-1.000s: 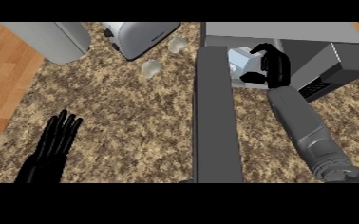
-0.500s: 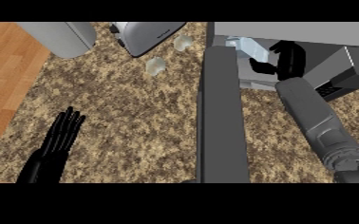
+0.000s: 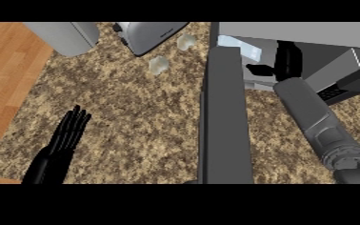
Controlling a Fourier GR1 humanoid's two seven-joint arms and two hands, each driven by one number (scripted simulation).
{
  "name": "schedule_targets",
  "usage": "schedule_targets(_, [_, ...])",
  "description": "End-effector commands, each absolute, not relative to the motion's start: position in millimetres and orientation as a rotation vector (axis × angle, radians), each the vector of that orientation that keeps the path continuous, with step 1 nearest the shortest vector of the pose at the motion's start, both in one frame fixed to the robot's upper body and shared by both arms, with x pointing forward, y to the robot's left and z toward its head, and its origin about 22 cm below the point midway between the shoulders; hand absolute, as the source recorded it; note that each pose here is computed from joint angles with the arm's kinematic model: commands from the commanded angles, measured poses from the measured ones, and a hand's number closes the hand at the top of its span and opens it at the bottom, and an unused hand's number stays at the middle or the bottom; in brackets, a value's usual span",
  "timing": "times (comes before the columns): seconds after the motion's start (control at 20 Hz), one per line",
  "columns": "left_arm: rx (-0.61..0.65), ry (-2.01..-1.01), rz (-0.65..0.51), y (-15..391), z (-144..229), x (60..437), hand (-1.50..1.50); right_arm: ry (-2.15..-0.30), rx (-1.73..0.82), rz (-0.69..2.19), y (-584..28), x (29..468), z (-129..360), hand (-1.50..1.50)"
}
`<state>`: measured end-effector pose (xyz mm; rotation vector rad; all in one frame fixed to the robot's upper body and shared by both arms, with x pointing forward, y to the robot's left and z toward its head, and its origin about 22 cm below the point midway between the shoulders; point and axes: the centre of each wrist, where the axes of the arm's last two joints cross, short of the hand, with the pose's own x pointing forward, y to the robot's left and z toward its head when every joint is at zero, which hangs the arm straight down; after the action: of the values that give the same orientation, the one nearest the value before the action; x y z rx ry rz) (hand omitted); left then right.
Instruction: Pick up the milk, place it into the microwave and close the microwave
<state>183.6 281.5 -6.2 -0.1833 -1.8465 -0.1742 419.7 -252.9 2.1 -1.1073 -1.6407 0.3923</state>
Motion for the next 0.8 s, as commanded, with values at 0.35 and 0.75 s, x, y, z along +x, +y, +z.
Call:
schedule_targets(0.35, [-0.247,-1.859,-0.178,275.2,-11.5,181.3,-1.5,-1.763,-0.85,0.351,-251.6,414.7,-5.7,-1.5])
schedule_targets(0.75, [-0.251,-1.849,-0.201,268.5,-20.8,178.8,-1.5,-1.78,-0.711,0.2,-257.7,395.3,-33.9,-1.5])
